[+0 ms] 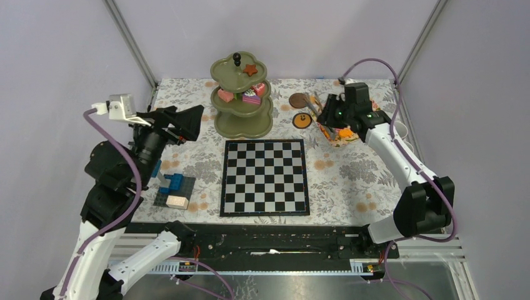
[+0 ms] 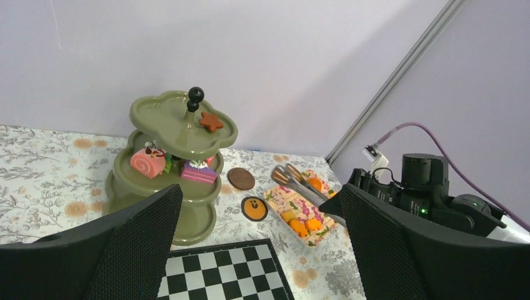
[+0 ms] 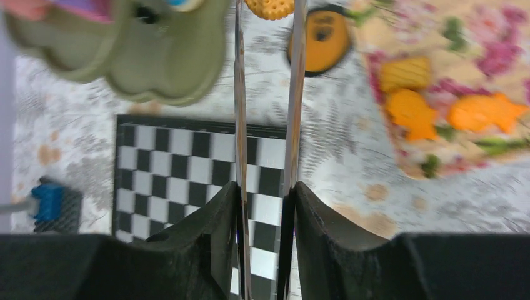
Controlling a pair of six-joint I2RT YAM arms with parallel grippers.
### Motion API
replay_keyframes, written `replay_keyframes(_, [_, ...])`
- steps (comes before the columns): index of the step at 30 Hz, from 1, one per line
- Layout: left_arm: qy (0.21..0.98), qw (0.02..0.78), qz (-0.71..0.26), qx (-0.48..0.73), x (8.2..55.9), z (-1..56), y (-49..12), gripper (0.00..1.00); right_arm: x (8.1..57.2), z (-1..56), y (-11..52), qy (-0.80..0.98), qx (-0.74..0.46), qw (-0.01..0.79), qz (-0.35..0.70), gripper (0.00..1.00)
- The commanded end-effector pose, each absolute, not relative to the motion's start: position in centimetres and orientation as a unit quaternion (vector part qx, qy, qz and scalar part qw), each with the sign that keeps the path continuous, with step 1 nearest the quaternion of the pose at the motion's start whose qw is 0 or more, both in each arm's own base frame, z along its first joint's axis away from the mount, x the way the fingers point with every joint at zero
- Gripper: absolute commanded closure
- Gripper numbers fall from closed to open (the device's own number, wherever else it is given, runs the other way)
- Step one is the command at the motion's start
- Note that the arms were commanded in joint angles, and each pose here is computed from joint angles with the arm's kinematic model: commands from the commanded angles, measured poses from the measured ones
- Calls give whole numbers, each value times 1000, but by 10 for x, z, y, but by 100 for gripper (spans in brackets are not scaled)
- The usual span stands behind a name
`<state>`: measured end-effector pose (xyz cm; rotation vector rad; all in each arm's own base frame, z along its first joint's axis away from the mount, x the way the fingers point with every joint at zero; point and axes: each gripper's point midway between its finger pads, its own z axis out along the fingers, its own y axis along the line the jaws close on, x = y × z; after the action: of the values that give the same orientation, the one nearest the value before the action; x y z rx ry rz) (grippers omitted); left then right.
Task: Serve the afternoon tea
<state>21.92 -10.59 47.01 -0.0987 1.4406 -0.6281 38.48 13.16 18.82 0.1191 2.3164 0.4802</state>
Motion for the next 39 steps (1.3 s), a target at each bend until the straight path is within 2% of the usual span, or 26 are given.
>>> replay_keyframes(1, [622,727,-286,-45,208,493,-97,1,372,295,225,833,-65,461,299,73])
replay_keyframes(5, [620,732,-277,-48,206,492,-91,1,357,342,272,798,-95,477,355,73])
replay_keyframes(9, [618,734,-278,-51,201,492,-88,1,350,367,319,766,-136,452,435,73])
replay_keyframes(15, [618,733,-281,-53,199,489,-87,1,370,385,364,751,-153,452,457,73])
replay_keyframes(21, [617,731,-286,-54,196,486,-86,1,395,378,386,770,-153,451,425,72])
replay_keyframes(30, [619,733,-277,-58,195,483,-82,1,424,349,406,808,-167,481,296,70])
replay_keyframes(39, [625,727,-278,-56,199,477,-86,1,442,330,407,820,-145,485,266,66])
